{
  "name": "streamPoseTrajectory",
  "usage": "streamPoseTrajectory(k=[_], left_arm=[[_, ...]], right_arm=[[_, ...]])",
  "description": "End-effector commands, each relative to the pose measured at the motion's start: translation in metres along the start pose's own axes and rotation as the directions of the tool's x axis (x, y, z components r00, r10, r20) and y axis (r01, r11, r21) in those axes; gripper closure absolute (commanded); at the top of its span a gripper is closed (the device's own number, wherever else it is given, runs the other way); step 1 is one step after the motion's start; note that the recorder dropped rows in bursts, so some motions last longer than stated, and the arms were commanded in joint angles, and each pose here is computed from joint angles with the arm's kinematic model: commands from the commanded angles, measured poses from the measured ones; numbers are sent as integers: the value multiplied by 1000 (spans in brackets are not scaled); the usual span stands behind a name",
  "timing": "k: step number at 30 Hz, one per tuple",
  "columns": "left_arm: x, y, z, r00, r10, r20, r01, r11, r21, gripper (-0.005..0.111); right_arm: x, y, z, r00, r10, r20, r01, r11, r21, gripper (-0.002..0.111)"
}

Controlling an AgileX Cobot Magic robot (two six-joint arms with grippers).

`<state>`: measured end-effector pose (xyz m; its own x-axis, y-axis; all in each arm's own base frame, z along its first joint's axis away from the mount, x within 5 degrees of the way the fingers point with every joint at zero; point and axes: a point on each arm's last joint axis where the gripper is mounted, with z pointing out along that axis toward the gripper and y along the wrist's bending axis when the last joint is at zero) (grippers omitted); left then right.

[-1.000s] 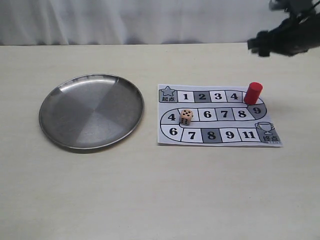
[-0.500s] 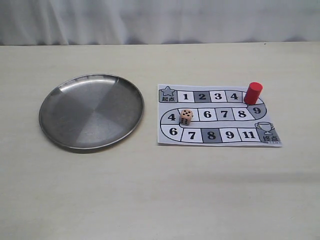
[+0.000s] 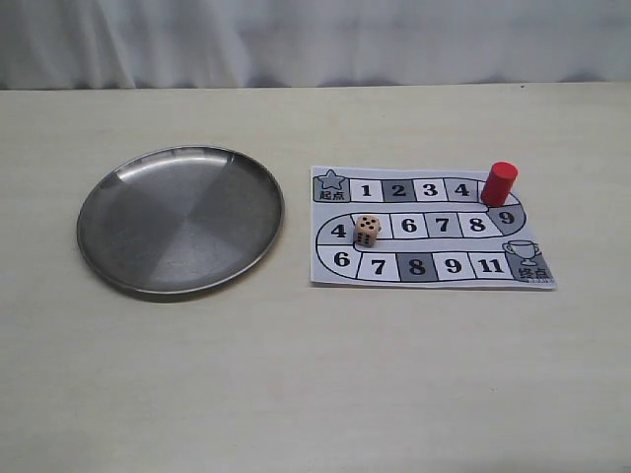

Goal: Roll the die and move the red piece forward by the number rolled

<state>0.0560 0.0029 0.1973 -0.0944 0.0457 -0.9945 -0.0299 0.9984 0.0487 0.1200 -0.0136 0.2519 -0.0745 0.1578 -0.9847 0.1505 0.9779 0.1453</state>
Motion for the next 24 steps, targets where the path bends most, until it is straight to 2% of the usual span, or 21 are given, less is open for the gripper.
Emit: streamPoseTrajectory(k=[1,3,9,12,16,19,24], left_arm=[[0,-1,0,1000,-2,9,2,1000,10,107],[0,-1,0,1000,-2,9,2,1000,10,107],[0,-1,0,1000,-2,9,2,1000,10,107],[0,-1,0,1000,-2,9,2,1000,10,107],[0,-1,0,1000,-2,9,2,1000,10,107],[0,-1,0,1000,-2,9,2,1000,10,107],[0,-1,0,1000,-2,9,2,1000,10,107]], right_arm=[[19,-5,-15,1000,9,16,-9,1000,5,104],[26,-6,-19,1000,-3,17,3,1000,0,104],[38,-2,-29,985,-171,-30,169,983,-71,104],[41,-1,-33,983,-173,-58,167,982,-93,104],[47,-3,-39,984,-179,-18,176,980,-94,104],[52,-4,-45,991,-133,16,133,987,-94,104],[51,-4,-54,980,-182,81,189,977,-95,104]])
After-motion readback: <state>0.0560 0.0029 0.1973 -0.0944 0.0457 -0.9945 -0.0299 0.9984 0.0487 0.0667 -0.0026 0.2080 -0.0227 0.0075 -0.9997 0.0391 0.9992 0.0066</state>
